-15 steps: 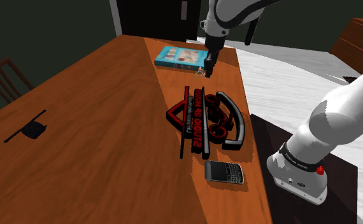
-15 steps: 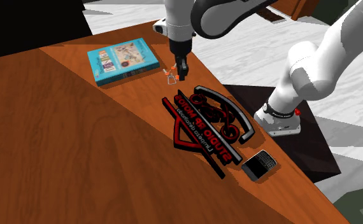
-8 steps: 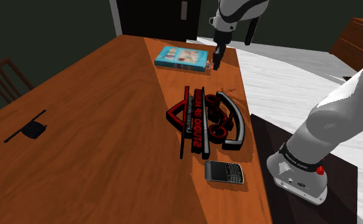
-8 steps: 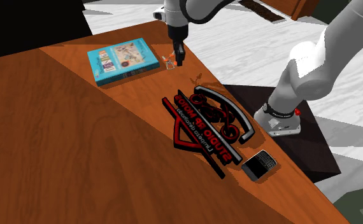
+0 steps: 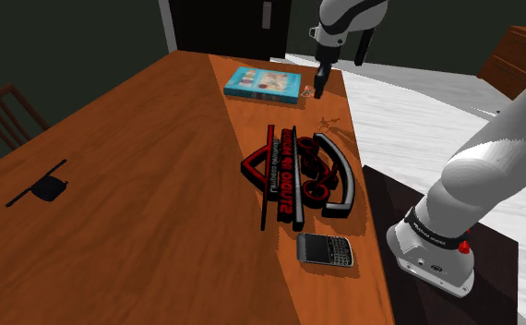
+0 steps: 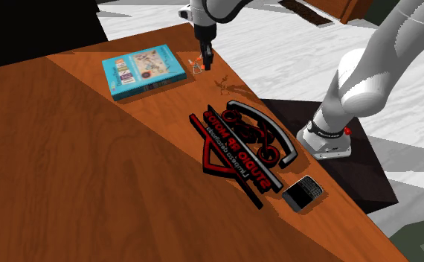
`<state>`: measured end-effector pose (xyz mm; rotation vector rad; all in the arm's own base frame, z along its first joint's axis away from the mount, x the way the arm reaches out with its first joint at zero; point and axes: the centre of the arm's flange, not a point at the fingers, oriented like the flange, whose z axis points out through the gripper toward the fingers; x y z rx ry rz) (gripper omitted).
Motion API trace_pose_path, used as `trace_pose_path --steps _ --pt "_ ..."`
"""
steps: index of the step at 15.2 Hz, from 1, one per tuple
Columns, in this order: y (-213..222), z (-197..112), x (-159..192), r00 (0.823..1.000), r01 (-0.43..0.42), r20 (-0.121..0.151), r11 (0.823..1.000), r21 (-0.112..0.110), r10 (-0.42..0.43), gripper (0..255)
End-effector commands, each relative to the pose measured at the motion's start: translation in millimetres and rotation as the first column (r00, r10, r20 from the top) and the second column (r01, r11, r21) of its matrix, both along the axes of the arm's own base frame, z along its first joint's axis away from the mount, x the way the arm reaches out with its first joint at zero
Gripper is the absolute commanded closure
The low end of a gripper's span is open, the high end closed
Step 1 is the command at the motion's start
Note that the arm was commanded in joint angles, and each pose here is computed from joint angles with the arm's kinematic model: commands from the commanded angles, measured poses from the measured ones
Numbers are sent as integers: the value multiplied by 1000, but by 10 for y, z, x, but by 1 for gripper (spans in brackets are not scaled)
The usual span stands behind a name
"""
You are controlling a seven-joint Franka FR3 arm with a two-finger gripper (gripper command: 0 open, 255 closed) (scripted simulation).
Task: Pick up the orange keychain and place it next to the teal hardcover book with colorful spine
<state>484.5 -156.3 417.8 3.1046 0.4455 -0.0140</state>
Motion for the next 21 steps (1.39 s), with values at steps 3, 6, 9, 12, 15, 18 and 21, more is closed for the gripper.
trace_pose_path --steps 3,6,9,12,15,18,21 --pt "0 -200 5 1000 0 0 1000 0 0 255" --pt "0 -359 5 1000 0 0 1000 0 0 255" --pt "0 -517 5 1000 0 0 1000 0 0 255" --pt "0 -713 5 1000 0 0 1000 0 0 255" --pt "0 -713 5 1000 0 0 1000 0 0 255" --pt "0 -713 5 1000 0 0 1000 0 0 255" --pt "0 -713 5 1000 0 0 1000 0 0 0"
